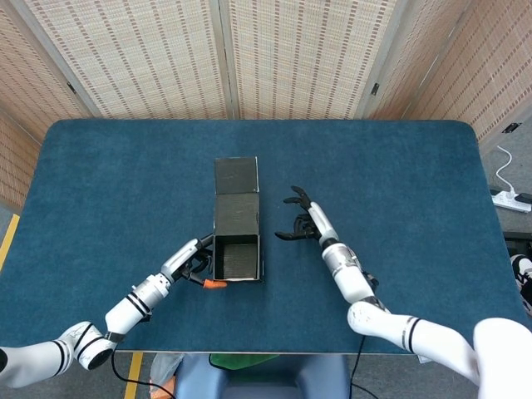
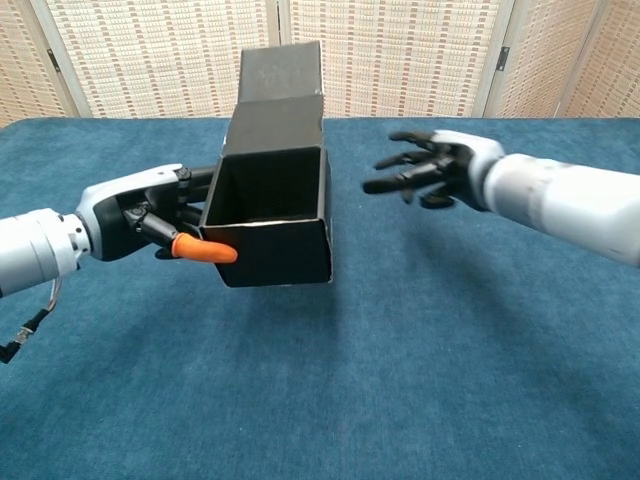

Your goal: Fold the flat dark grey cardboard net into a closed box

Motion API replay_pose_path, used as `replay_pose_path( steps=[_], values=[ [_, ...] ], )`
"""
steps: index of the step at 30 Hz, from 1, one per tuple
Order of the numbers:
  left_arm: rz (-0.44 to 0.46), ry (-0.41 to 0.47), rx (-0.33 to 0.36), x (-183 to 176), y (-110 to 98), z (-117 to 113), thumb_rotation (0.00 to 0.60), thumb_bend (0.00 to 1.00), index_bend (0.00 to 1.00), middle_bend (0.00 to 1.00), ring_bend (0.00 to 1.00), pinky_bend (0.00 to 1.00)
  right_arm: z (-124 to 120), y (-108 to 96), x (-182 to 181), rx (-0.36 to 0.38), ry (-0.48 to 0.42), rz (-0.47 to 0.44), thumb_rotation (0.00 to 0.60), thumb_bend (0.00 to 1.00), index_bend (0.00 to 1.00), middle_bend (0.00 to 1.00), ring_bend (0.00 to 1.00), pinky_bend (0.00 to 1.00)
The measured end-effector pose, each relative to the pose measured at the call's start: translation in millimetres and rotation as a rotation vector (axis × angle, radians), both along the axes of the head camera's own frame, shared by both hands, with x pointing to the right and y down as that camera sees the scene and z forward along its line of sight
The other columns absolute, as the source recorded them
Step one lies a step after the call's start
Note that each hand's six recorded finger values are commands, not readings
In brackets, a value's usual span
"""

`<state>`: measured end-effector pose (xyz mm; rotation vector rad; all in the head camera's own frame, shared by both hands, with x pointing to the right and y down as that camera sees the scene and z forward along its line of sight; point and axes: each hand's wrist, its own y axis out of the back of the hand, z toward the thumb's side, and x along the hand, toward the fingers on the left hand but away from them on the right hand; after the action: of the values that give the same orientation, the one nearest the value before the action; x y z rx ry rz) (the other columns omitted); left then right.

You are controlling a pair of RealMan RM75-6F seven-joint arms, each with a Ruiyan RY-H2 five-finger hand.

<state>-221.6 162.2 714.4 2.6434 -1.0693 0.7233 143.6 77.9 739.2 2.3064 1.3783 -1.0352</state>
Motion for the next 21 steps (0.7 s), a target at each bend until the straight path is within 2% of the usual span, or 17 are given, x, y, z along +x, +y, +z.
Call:
replay_pose_path(
  steps=[5, 11, 17, 21],
  values=[
    [0.038, -0.019, 0.031, 5, 1, -10, 0.600, 0.19, 0.54, 0.55, 0.70, 0.94, -3, -24, -54, 0.010, -0.067, 0.023, 0.600, 0.00, 0.03, 0.18, 0.68, 1.00],
    [0.070, -0.077, 0.023, 4, 2, -4, 0.600, 0.19, 0.54, 0.55, 0.70, 0.93, -22, -44, -94, -0.006, -0.193, 0.078, 0.600, 0.00, 0.03, 0.19, 0.68, 1.00],
    [0.051, -0.151, -0.011, -10, -1, 11, 0.600, 0.19, 0.54, 0.55, 0.70, 0.92, -50, -42, -112, -0.026, -0.294, 0.042, 0.600, 0.00, 0.04, 0.22, 0.70, 1.00],
    [0.039, -0.202, -0.028, -21, -1, 22, 0.600, 0.19, 0.53, 0.54, 0.70, 0.92, -67, -26, -118, -0.049, -0.323, -0.057, 0.600, 0.00, 0.06, 0.24, 0.71, 1.00]
  ],
)
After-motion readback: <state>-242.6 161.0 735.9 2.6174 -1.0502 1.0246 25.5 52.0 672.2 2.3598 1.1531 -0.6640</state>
